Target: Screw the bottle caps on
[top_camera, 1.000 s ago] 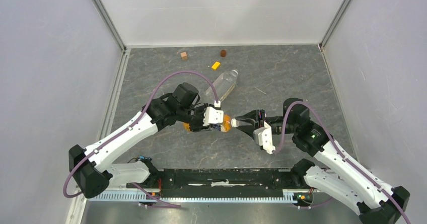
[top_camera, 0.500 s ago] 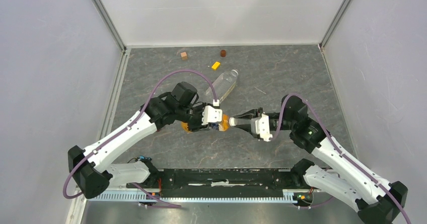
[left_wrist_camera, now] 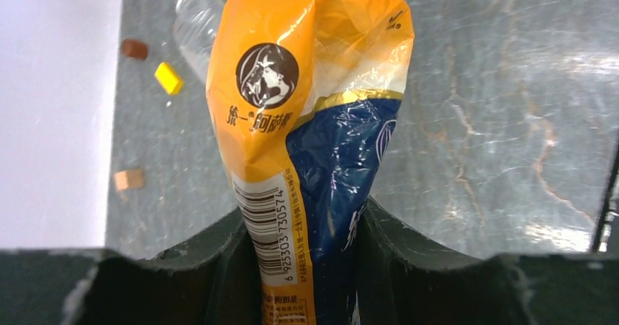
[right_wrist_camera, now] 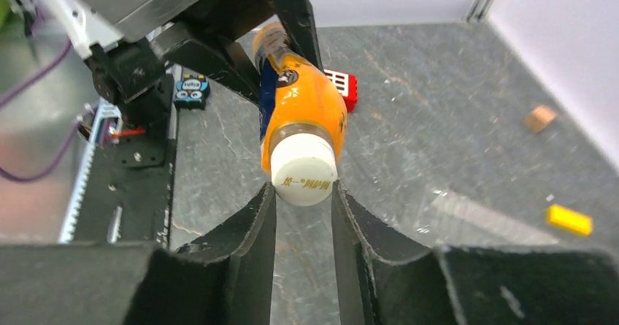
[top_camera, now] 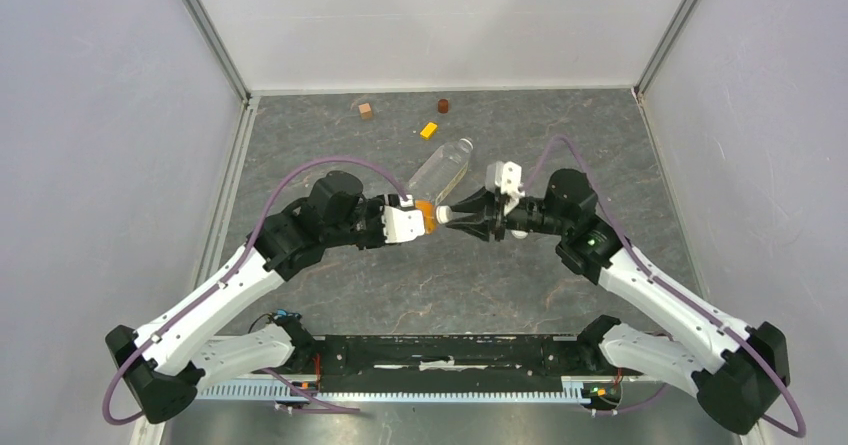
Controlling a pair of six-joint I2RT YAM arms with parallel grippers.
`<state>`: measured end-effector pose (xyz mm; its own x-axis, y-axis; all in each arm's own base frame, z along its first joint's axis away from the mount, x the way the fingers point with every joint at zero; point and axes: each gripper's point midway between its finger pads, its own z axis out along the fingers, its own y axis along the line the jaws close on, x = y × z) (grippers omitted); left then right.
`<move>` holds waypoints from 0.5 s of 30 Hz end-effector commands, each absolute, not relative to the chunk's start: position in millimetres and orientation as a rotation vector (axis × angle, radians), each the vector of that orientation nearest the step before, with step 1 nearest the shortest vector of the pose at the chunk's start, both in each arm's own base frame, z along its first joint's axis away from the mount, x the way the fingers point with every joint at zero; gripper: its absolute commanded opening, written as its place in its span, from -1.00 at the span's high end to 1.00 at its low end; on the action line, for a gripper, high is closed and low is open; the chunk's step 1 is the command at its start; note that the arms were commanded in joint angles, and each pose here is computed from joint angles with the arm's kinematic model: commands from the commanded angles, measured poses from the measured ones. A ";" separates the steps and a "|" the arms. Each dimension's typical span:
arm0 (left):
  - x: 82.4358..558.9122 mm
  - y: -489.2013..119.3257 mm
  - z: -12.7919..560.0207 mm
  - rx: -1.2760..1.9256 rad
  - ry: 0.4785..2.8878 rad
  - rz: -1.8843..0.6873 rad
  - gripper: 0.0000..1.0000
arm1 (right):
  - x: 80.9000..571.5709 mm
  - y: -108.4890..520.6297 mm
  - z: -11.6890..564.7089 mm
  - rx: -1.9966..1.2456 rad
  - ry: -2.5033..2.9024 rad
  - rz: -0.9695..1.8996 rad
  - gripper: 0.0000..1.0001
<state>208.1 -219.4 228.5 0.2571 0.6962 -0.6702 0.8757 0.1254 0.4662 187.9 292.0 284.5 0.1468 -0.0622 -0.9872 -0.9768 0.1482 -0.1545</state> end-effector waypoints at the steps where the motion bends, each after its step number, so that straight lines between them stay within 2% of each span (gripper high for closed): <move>1: 235.4 -240.7 287.4 1.460 1.254 -0.156 0.95 | 194.8 308.4 295.5 -1.018 1.388 1.165 1.00; 6: 245.7 -241.9 276.5 1.487 1.238 -0.095 0.95 | 201.6 314.3 303.0 -0.996 1.406 1.185 0.99; 12: 268.0 -242.8 266.3 1.381 1.308 -0.046 0.95 | 210.0 305.0 287.7 -1.032 1.391 1.108 0.38; 15: 275.3 -246.0 263.8 1.284 1.348 -0.077 0.96 | 215.5 299.1 280.5 -1.027 1.405 1.087 -0.03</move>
